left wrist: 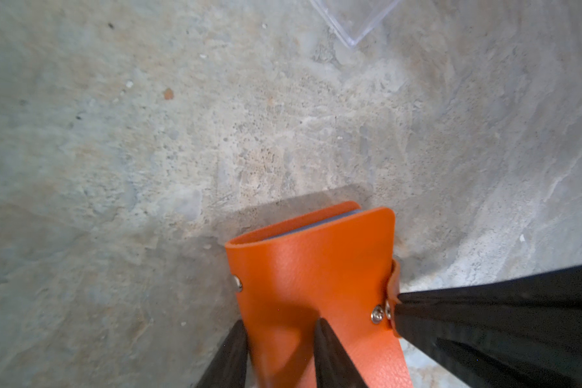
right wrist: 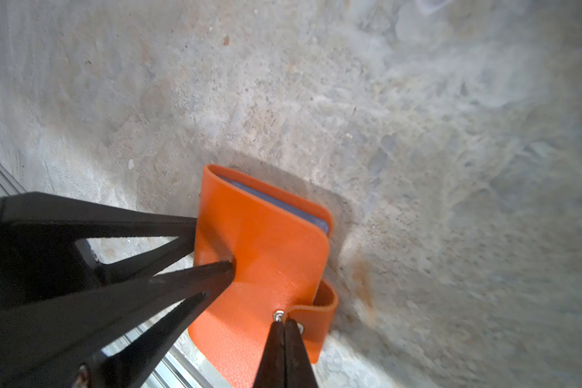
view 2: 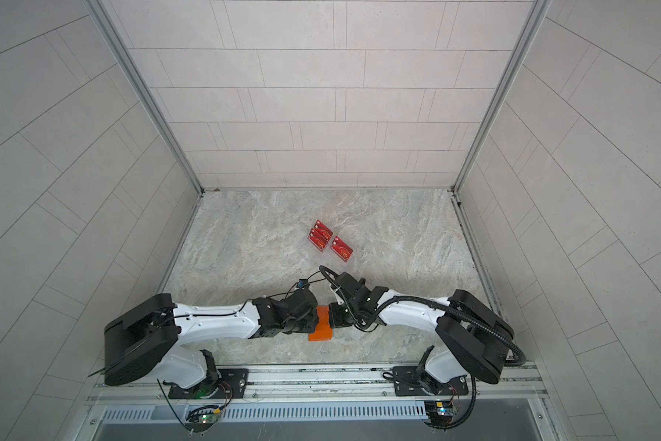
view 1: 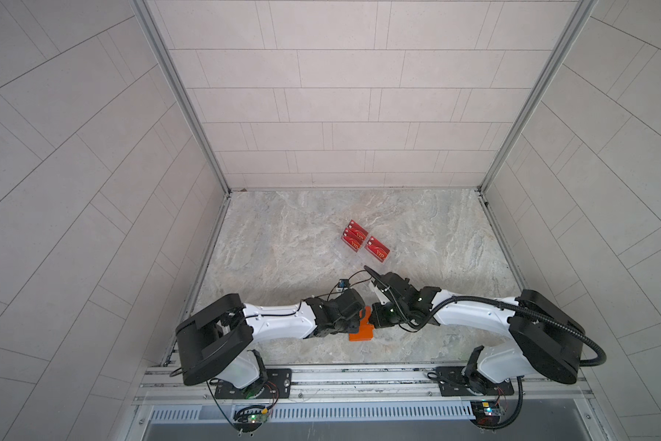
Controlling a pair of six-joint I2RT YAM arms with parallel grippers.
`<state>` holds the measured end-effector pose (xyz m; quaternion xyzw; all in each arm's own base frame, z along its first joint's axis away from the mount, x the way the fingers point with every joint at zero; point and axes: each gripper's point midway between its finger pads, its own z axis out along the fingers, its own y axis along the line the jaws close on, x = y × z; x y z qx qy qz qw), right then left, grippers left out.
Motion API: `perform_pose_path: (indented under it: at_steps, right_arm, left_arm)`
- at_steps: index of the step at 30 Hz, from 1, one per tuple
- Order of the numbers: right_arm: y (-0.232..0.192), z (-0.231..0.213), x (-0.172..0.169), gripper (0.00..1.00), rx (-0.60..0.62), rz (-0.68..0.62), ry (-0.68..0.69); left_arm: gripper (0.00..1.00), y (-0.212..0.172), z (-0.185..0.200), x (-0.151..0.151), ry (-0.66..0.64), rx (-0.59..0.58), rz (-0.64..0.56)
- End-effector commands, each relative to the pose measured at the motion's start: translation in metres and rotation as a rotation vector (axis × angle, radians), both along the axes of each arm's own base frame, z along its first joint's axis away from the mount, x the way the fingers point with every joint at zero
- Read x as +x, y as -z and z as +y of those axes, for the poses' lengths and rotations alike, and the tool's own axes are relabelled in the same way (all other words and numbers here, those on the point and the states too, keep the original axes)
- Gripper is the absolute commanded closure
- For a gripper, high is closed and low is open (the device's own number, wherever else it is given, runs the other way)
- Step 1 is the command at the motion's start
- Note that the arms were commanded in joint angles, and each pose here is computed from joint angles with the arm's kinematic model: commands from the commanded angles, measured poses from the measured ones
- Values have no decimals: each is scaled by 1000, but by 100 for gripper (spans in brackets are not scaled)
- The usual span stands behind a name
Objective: Put the credit cards into the card holder
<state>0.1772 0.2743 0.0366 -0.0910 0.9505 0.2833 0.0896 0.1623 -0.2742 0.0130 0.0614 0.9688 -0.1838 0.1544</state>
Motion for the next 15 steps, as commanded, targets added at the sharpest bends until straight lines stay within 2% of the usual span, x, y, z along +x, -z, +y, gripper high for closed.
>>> perform_pose_path:
  at_steps: [1,15]
  right_arm:
    - [1,0,0,100,16,2,11]
    - [9,6,-3,100,24,41,-10]
  left_arm:
    - [63,48,49,-46,32,209,184]
    - [62,49,47,-46,33,199,187]
